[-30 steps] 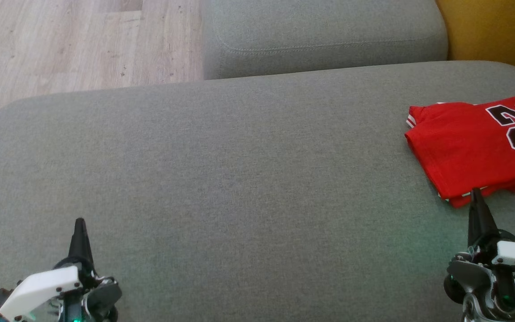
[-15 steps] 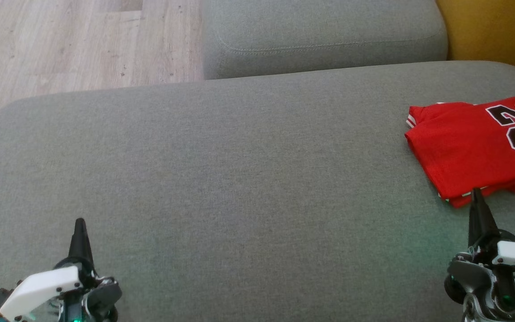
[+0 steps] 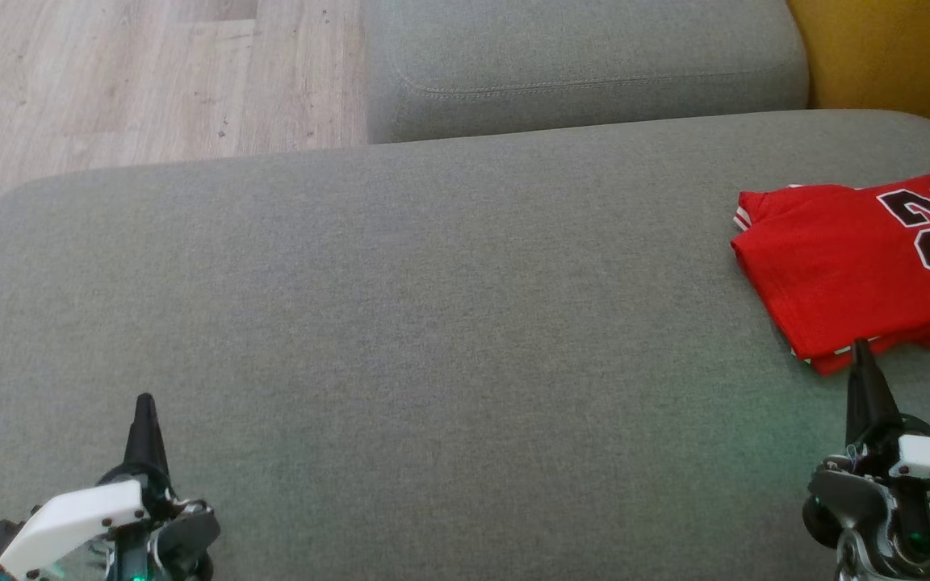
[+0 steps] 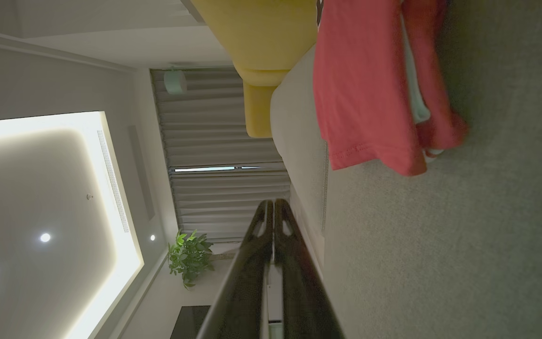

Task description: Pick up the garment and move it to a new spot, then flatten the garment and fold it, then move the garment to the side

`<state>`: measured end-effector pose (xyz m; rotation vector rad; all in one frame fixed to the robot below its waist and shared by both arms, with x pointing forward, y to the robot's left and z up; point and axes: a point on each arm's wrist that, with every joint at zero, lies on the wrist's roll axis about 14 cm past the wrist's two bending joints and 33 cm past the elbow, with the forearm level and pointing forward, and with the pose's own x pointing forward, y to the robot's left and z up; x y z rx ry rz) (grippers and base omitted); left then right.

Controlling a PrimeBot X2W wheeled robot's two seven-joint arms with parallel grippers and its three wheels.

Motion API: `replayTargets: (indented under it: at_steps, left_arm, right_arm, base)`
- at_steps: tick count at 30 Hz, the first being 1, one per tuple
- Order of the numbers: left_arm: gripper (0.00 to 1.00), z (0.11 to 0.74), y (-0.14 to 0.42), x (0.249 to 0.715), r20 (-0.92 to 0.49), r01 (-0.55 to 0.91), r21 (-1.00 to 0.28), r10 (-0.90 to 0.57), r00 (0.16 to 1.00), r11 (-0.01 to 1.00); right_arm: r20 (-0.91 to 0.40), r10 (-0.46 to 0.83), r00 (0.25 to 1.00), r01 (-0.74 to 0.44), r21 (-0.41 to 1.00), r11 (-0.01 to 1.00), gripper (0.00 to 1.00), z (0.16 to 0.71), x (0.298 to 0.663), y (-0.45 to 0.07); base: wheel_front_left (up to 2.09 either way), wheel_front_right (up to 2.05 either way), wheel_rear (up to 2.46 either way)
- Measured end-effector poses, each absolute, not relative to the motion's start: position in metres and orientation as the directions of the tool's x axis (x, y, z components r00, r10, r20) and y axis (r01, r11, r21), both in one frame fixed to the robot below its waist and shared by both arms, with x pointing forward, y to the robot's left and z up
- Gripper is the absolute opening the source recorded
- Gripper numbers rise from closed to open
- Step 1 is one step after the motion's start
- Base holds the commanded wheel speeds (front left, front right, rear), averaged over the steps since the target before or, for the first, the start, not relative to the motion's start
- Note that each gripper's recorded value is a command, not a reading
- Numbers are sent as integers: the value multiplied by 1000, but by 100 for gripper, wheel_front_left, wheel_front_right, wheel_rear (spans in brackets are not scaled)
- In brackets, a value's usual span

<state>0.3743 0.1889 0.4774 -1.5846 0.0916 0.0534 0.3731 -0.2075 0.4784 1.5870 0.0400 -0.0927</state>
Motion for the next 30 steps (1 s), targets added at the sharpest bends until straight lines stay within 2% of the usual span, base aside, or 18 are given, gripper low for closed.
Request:
replayTargets:
  at_steps: [30]
  left_arm:
    - [0, 477, 189, 374, -91, -92, -996, -28, 995, -16]
  right_arm:
    - [-84, -30, 996, 84, 996, -19, 0, 478, 373, -207]
  base:
    - [0, 0, 0]
